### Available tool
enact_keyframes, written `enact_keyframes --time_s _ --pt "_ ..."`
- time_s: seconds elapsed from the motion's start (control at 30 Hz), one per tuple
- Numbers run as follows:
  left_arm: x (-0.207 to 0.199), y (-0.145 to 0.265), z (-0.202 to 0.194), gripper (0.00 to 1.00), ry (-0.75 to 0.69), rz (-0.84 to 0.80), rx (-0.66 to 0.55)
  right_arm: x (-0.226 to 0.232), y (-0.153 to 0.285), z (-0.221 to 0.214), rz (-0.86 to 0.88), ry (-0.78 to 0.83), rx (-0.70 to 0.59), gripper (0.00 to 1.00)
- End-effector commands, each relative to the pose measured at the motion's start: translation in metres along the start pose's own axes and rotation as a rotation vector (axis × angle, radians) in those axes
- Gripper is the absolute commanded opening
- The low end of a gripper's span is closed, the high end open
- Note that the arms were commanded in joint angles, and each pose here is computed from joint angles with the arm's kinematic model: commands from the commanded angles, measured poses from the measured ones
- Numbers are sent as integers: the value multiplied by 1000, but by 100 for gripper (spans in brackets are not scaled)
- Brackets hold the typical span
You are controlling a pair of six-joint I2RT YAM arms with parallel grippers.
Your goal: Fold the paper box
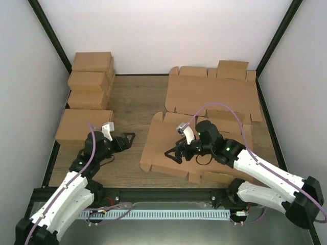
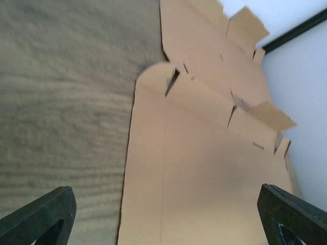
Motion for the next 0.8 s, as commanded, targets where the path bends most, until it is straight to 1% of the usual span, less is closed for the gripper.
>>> enact_keyframes --time_s 0.0,0.07,0.2,0.27,0.37,0.5,0.6,0.67,0.77 --pt "-3 -4 -22 100 39 -77 133 -24 2 -3 -176 -99 -95 100" --pt "-3 -8 -29 100 28 -87 172 -36 -3 -14 -221 -170 -81 100" --pt "0 -18 -38 100 -17 -89 238 -53 -19 -39 -237 -287 -29 100" --pt "1 -26 -41 100 -22 -83 269 -61 -23 -48 -257 -340 -24 100" --pt "1 -34 -44 100 -36 -88 283 -73 -23 -56 -322 -408 -53 100" --pt "3 -44 -49 100 -57 -94 287 -86 -23 -53 -381 -440 -85 100" --pt "2 -51 -48 100 -83 -92 295 -97 -22 -44 -366 -447 -78 100" --pt "1 -56 -45 100 -97 -87 303 -106 -19 -39 -309 -472 -72 100" --pt "0 -62 -44 100 -107 -88 309 -119 -9 -32 -208 -512 -106 100"
Point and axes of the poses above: each gripper's point midway between its finger pads, its own y axis back along the fingers, its own x axis along the line the jaws close on, z = x × y, the point moved 6 cm from there along y, back along the fingers, and after that the axes turned 5 degrees about -y, right-handed, at the moved point
